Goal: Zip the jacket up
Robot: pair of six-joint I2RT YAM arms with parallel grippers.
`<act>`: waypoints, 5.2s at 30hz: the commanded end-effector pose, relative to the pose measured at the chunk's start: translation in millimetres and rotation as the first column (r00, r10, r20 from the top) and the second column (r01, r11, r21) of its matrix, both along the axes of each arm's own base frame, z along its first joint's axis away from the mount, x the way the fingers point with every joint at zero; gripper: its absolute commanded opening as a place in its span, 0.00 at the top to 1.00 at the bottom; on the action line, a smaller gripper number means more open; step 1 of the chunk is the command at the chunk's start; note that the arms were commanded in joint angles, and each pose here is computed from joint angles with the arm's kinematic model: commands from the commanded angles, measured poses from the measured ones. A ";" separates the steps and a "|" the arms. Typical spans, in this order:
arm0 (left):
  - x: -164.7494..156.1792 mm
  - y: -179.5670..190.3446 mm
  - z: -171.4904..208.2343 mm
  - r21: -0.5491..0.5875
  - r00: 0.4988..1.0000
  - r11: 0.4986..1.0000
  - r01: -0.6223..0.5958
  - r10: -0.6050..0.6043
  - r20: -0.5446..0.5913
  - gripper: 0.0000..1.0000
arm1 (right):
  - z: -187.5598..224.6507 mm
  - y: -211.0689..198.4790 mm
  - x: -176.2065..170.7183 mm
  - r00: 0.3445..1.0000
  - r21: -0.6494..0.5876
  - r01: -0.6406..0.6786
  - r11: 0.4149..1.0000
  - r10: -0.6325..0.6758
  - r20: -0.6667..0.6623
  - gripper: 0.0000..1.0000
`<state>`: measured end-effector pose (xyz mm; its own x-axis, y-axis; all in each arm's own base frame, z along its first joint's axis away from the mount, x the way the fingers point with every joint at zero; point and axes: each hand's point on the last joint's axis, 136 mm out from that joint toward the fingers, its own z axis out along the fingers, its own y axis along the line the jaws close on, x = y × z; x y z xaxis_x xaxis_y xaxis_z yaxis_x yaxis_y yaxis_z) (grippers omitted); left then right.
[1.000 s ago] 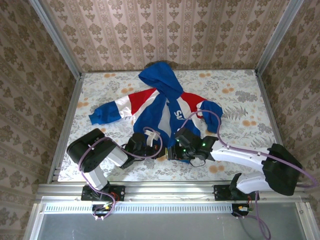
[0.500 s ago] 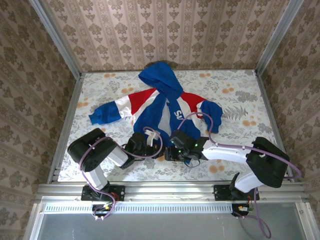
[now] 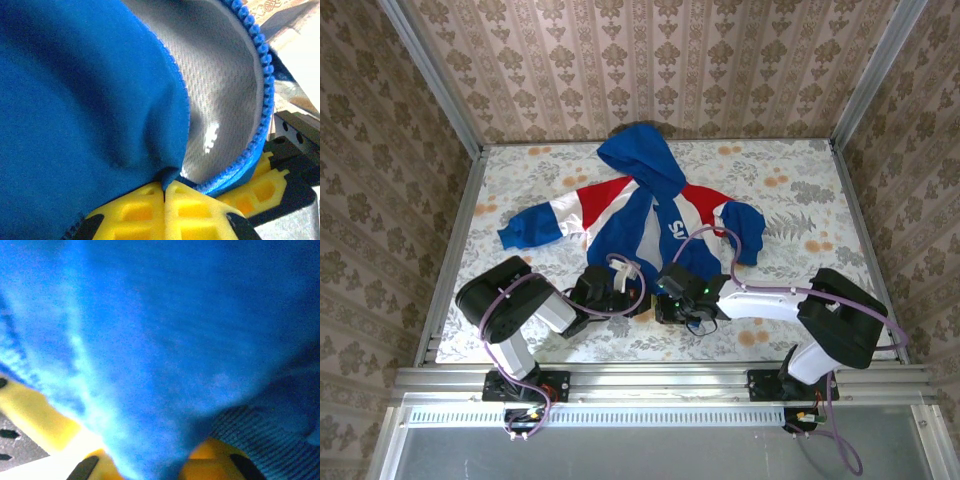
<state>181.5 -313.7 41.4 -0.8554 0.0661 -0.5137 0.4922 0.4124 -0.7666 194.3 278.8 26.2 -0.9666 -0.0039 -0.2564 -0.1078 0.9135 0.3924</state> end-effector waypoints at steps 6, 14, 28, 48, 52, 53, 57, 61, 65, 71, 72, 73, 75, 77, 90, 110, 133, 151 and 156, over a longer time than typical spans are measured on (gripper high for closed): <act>8.2 5.9 27.1 -0.060 0.998 0.998 -0.029 0.033 0.059 1.00 | 35.5 -11.0 8.1 0.978 -0.041 -0.116 0.992 0.122 0.172 1.00; 17.5 21.7 54.0 0.037 0.979 0.997 -0.066 0.058 0.194 1.00 | 75.0 0.1 7.0 0.903 -0.009 -0.360 0.933 0.351 0.248 1.00; 6.3 61.6 118.0 0.028 0.927 0.995 -0.093 0.077 0.367 1.00 | 116.4 11.3 6.9 0.720 -0.018 -0.583 0.812 0.527 0.451 1.00; 0.3 59.1 168.8 -0.156 0.867 0.986 0.058 0.027 0.497 1.00 | 148.4 15.3 5.5 0.537 -0.017 -0.701 0.713 0.543 0.646 1.00; 0.5 59.6 172.8 -0.174 0.853 0.982 0.067 0.035 0.521 1.00 | 147.0 18.9 6.1 0.507 -0.016 -0.732 0.681 0.560 0.655 1.00; 0.5 60.1 173.5 -0.180 0.849 0.981 0.066 0.039 0.527 1.00 | 146.6 19.5 6.2 0.499 -0.019 -0.738 0.675 0.564 0.658 1.00; -1.3 60.4 172.4 -0.188 0.843 0.979 0.076 0.038 0.537 1.00 | 145.1 22.9 5.2 0.471 -0.025 -0.758 0.652 0.574 0.670 1.00; -5.3 59.6 173.8 -0.198 0.845 0.976 0.097 0.025 0.535 1.00 | 143.6 25.6 6.6 0.462 -0.027 -0.763 0.645 0.575 0.676 1.00; -7.9 58.0 175.2 -0.222 0.842 0.968 0.117 0.022 0.539 1.00 | 141.9 27.5 8.5 0.461 -0.023 -0.763 0.646 0.569 0.681 1.00; -10.5 51.6 171.3 -0.235 0.840 0.961 0.146 0.006 0.543 1.00 | 141.5 29.8 11.1 0.467 -0.015 -0.760 0.650 0.561 0.684 1.00; -12.2 49.7 170.1 -0.233 0.835 0.960 0.156 -0.002 0.550 1.00 | 141.7 30.1 11.0 0.467 -0.014 -0.759 0.651 0.560 0.684 1.00; -13.7 47.9 169.6 -0.229 0.828 0.959 0.165 -0.008 0.561 1.00 | 141.6 30.1 10.9 0.467 -0.013 -0.759 0.651 0.558 0.685 1.00; -15.5 44.4 167.0 -0.221 0.823 0.959 0.175 -0.019 0.568 1.00 | 140.3 29.5 11.1 0.469 -0.013 -0.757 0.653 0.556 0.686 1.00; -16.9 41.5 164.8 -0.212 0.817 0.960 0.183 -0.029 0.576 1.00 | 141.2 29.8 10.7 0.466 -0.010 -0.759 0.652 0.554 0.690 1.00; -24.5 35.8 154.1 -0.196 0.809 0.962 0.190 -0.041 0.586 1.00 | 142.7 32.9 11.5 0.458 0.001 -0.768 0.640 0.548 0.699 1.00; -23.7 43.9 144.8 -0.179 0.789 0.972 0.154 -0.012 0.614 1.00 | 142.6 29.0 15.4 0.508 0.047 -0.752 0.658 0.532 0.678 1.00; -18.6 47.3 150.4 -0.174 0.761 0.977 0.123 0.020 0.649 1.00 | 142.4 34.8 15.5 0.517 0.079 -0.765 0.639 0.536 0.667 1.00; -20.4 48.7 143.8 -0.163 0.764 0.979 0.124 0.011 0.645 1.00 | 144.7 36.2 19.8 0.559 0.128 -0.750 0.649 0.518 0.648 1.00; -19.5 48.7 148.9 -0.170 0.754 0.978 0.122 0.020 0.657 1.00 | 142.3 37.8 17.4 0.562 0.139 -0.757 0.638 0.527 0.638 1.00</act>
